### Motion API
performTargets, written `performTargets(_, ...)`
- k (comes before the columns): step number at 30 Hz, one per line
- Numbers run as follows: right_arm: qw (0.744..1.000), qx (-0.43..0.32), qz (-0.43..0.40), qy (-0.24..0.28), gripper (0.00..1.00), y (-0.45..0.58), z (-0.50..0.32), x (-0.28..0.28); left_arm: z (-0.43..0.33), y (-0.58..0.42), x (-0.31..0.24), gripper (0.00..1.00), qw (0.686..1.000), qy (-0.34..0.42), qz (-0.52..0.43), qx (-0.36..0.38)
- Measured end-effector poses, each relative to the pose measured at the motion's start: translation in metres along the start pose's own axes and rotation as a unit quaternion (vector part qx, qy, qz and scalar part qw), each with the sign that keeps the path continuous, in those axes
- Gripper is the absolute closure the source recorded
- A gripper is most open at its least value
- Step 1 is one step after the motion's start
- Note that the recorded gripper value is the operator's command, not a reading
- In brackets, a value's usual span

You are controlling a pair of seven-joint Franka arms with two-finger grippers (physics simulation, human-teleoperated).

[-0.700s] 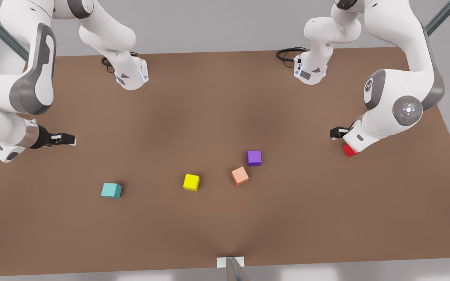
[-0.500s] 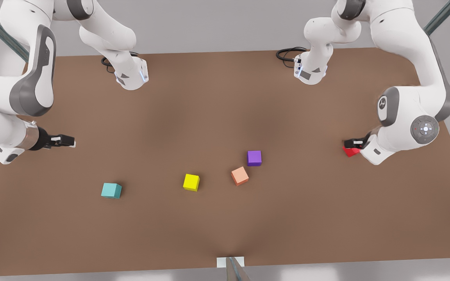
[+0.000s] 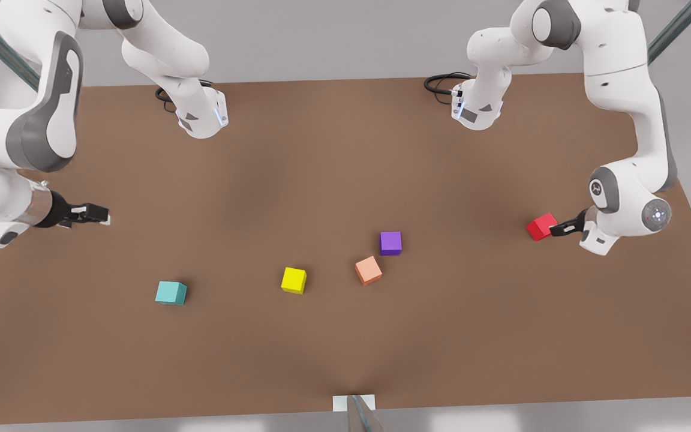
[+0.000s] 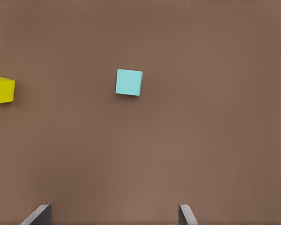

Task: Pick up red wooden cube and pass to hand red wooden cube and place in blue wooden cube

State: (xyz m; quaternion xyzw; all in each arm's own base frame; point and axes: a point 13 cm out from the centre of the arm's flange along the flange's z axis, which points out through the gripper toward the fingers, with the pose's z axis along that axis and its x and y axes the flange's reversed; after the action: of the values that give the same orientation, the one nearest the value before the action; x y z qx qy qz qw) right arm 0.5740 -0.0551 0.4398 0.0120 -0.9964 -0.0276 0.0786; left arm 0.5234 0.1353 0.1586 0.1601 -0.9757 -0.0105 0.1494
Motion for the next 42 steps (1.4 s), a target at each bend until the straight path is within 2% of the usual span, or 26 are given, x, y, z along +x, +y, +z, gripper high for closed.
performTargets(9,1.0,0.022,-0.014,-0.01,0.0,0.002,-0.012,0.006,0.038,0.011,0.0,0.0,0.999,-0.013,-0.031,0.014)
performTargets(35,0.999,0.027,-0.024,-0.002,0.0,-0.002,-0.004,0.006,0.12,0.008,0.003,0.0,0.999,0.01,-0.04,-0.002)
performTargets(36,0.999,0.027,-0.024,-0.002,0.0,-0.002,-0.004,0.006,0.121,0.008,0.002,0.09,0.999,0.009,-0.04,-0.003)
performTargets(37,0.999,0.027,-0.025,-0.002,0.0,-0.002,-0.004,0.007,0.121,0.007,0.001,0.28,0.999,0.008,-0.04,-0.003)
performTargets(38,0.999,0.027,-0.025,-0.001,0.0,-0.002,-0.003,0.007,0.12,0.007,0.0,0.34,0.999,0.006,-0.04,-0.003)
performTargets(42,0.999,0.028,-0.026,0.0,0.0,-0.002,-0.002,0.006,0.094,-0.015,-0.019,0.33,0.999,-0.02,-0.045,0.021)
